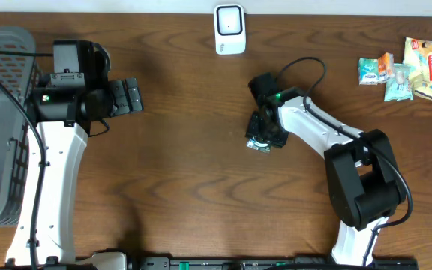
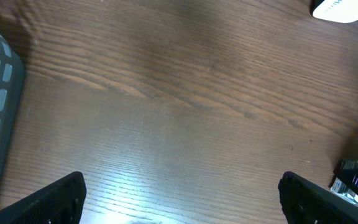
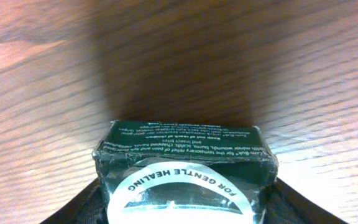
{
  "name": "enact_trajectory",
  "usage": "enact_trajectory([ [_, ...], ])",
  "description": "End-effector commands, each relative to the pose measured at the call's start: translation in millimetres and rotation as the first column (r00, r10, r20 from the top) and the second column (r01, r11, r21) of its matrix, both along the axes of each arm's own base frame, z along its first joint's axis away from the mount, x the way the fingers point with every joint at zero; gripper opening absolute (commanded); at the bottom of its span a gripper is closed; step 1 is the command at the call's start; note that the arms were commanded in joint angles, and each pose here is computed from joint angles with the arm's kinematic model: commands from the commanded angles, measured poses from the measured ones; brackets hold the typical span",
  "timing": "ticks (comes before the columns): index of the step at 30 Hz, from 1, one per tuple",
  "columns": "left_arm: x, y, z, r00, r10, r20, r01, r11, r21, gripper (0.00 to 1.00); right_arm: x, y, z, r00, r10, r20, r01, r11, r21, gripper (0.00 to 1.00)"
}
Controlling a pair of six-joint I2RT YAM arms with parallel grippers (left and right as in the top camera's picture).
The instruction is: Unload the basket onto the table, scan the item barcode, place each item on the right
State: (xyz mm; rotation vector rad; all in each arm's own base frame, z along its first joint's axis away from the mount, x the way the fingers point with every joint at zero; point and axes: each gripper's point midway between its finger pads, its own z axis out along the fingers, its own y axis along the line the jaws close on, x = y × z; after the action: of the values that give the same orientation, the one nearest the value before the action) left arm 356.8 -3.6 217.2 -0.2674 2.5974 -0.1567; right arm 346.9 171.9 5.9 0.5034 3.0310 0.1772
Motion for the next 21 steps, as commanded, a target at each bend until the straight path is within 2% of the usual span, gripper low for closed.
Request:
enact_trajectory([
  [1,-0.5,2.6,0.3,1.000,0.006,-0.001,-0.006,1.000,0.009,0.98,22.1,10.3,20.9,0.997,0.052,0.054,-0.054,0.998,0.045,0.58],
  [5,-0.5,2.6,0.2,1.000,0.006,-0.002,-0.006,1.000,0.009,0.98,44.1,17.3,41.2,0.988,0.085,0.129,-0.094,0.994,0.062,0.60],
  [10,-0.5,2.6,0.3,1.000,0.006,-0.001,-0.006,1.000,0.009,0.98,83.1,30.9,68.9,0.947,0.133,0.292,-0.164,0.983,0.083,0.61],
  [16,-0.5,2.6,0.3,1.000,0.006,-0.001,-0.006,1.000,0.009,0.98,140.4,47.5,106.1,0.828,0.104,0.551,-0.189,0.977,0.100,0.65],
  [21,-0.5,2.6,0.3,1.000,0.006,-0.001,-0.006,1.000,0.009,0.98,158.1,55.2,124.1,0.768,0.085,0.635,-0.205,0.972,0.118,0.65],
])
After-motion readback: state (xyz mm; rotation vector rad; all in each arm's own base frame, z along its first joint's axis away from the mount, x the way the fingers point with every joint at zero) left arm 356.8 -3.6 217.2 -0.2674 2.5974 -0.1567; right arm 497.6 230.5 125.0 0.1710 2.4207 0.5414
